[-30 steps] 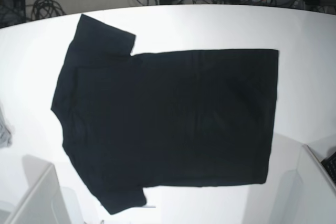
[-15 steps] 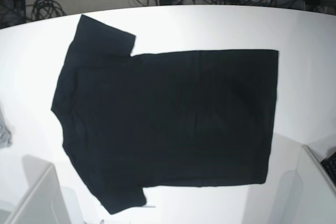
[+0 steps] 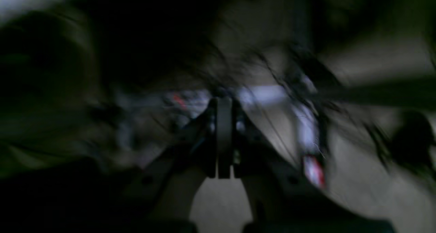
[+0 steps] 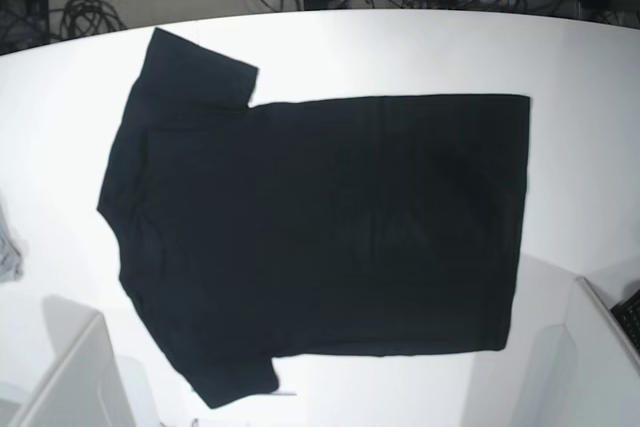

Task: Fold the T-shirt properly
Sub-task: 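Move both grippers down to the shoulder corners of the black T-shirt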

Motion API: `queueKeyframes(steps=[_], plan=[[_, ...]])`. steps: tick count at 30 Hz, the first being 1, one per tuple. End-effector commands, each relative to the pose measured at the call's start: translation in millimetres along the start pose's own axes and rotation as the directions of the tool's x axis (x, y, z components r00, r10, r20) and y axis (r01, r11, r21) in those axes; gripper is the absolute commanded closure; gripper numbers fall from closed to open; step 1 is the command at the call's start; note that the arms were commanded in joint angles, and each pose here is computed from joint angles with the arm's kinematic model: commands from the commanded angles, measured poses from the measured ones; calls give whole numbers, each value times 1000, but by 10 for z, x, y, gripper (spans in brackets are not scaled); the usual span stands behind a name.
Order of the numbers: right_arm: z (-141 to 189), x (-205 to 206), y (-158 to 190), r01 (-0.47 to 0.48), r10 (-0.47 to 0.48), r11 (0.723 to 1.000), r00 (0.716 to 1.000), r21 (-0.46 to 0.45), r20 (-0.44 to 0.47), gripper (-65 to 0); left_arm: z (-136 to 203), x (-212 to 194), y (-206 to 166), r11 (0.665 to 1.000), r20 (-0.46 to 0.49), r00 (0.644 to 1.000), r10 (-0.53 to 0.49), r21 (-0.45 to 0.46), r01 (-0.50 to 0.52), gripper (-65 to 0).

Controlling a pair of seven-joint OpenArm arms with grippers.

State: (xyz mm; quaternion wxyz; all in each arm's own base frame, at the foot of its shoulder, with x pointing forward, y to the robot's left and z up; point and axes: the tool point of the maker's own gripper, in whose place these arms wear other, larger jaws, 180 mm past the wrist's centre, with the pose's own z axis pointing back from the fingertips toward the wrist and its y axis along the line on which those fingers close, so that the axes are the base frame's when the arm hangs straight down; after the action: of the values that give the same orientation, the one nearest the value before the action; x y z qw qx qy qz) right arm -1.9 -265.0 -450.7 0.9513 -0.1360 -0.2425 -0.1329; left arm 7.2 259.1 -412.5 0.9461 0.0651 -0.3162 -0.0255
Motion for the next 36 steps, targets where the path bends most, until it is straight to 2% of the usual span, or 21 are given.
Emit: queueKeyframes(steps=[1,5,10,13,15,16,18,21,23,24,26,28,30,33,36], plan=[[31,194,-32,-6,6,1000,999,-7,54,0,55,132,-26,1000,40,999,0,-12,0,0],[67,779,89,4,-7,1000,979,15,203,0,63,689,27,1000,184,983,-4,5,3,0],[52,1321,254,34,-50,998,941,54,334,0,-60,1025,60,1000,274,962,2,19,-7,0],[50,1453,398,123,-166,981,934,152,316,0,-98,1102,55,999,300,954,22,25,-31,0],[72,1532,591,163,-242,947,929,277,281,0,-120,1160,58,999,316,949,23,26,-33,0],[81,1561,654,182,-275,926,926,332,258,-35,-131,1192,60,999,324,946,24,27,-34,0],[110,1664,720,211,-329,879,918,428,223,-174,-153,1256,63,999,342,940,25,28,-36,0],[178,1819,795,206,-357,817,914,538,193,-333,-181,1334,67,999,362,932,28,28,-41,0],[198,1886,786,201,-364,793,913,575,182,-383,-185,1336,71,999,362,932,27,29,-40,0],[185,1930,768,206,-372,783,911,586,177,-383,-185,1336,71,999,362,932,27,29,-40,-33],[99,1934,661,241,-387,786,910,570,149,-375,-186,1341,71,998,363,931,38,25,-50,-211],[-23,1900,553,288,-409,785,906,548,110,-374,-207,1356,81,993,368,923,112,0,-120,-374],[-147,1812,462,338,-433,779,899,528,63,-374,-254,1278,129,973,347,911,225,-30,-229,-469],[-271,1669,434,387,-456,765,890,515,8,-374,-325,1267,167,940,316,885,341,-121,-319,-477],[-369,1541,453,384,-426,777,904,498,-33,-374,-356,1312,128,894,298,845,444,-218,-392,-462]])
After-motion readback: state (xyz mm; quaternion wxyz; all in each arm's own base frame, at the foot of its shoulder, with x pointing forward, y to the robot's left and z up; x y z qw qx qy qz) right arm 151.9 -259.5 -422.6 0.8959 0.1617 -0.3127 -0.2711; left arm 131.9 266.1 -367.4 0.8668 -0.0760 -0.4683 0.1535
